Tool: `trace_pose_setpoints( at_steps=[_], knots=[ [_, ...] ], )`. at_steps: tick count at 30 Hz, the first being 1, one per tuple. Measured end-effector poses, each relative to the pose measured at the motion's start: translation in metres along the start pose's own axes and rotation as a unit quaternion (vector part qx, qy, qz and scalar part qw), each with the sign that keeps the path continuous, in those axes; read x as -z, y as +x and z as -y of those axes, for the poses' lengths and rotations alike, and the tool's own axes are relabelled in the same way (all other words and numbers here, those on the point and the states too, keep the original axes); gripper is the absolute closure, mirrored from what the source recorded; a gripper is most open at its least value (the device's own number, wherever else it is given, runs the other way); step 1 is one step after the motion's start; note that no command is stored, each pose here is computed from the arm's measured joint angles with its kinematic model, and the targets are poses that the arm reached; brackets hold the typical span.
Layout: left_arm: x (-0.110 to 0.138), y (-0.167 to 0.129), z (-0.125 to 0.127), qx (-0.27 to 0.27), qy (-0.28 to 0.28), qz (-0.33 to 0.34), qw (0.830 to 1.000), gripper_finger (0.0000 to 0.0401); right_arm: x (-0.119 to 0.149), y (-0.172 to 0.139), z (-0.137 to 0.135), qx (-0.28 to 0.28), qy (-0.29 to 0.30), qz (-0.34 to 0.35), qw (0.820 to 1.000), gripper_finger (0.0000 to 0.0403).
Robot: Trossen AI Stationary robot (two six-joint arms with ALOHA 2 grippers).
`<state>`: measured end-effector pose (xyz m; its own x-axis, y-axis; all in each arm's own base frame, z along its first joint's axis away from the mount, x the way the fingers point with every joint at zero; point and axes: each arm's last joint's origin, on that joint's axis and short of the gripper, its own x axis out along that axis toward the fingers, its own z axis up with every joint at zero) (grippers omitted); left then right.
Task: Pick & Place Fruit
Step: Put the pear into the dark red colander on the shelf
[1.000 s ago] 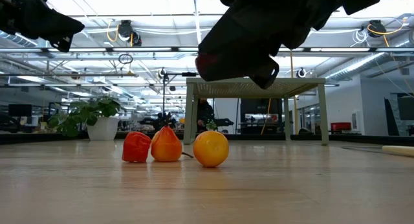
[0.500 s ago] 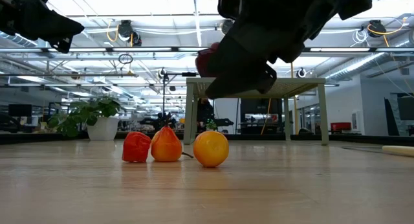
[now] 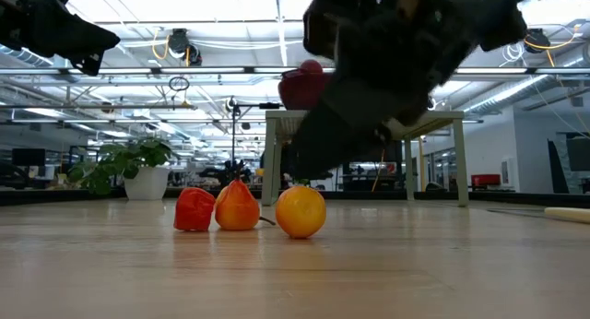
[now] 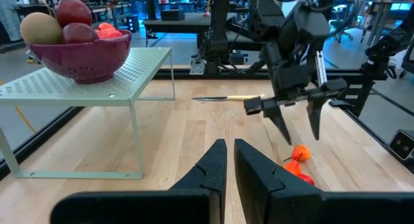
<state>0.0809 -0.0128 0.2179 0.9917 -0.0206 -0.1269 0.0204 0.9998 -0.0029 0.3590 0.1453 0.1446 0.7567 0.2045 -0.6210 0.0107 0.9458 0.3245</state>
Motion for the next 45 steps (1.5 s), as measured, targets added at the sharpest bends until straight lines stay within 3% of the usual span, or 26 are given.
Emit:
trace_pose_setpoints(
  at_steps=[21,45],
  knots=[
    [0.000,0.000,0.000,0.000,0.004,0.000,1.000,0.0368,0.010,0.008,0.008,0.032,0.001,-0.023,0.999,0.0181],
    [0.000,0.000,0.000,0.000,0.011,0.000,1.000,0.0368,0.014,0.018,0.009,0.025,0.014,-0.010,1.000,0.0181]
  ],
)
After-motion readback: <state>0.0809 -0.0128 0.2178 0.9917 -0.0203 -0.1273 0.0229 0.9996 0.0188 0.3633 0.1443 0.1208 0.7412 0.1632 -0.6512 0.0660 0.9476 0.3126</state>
